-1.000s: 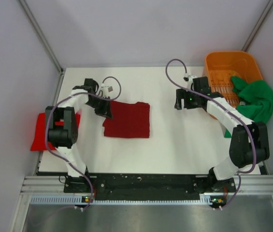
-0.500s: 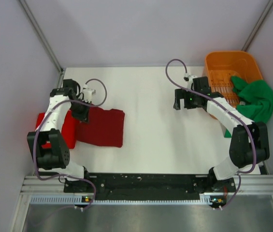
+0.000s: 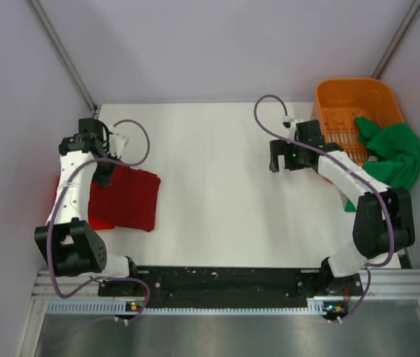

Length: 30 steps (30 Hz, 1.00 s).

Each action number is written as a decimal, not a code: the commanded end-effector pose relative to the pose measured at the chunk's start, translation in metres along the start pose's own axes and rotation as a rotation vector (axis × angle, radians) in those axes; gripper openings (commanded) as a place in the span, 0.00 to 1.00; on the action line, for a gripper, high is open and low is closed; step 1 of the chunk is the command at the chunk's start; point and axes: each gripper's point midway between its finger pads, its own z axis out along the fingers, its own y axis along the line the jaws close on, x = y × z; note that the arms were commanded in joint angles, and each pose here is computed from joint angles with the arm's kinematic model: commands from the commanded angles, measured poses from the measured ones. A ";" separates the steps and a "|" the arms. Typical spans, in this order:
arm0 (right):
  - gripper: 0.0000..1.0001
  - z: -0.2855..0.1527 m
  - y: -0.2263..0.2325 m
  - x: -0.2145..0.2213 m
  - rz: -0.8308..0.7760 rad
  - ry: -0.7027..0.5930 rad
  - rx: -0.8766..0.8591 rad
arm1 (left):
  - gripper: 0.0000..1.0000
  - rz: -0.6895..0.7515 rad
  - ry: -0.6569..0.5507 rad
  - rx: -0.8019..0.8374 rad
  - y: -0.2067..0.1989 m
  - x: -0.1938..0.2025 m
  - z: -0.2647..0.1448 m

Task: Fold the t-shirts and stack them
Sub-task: Put the neatly folded tshirt into the corner of the board with the left arm

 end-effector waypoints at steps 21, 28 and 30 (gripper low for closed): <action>0.99 -0.010 -0.004 -0.011 -0.049 -0.048 0.029 | 0.00 -0.025 -0.011 -0.405 0.113 0.019 -0.063; 0.99 -0.013 -0.004 -0.011 -0.053 -0.050 0.028 | 0.00 -0.136 0.087 -0.521 0.175 0.039 -0.009; 0.99 -0.014 -0.004 -0.010 -0.056 -0.050 0.032 | 0.17 -0.179 0.135 -0.546 0.191 0.052 0.003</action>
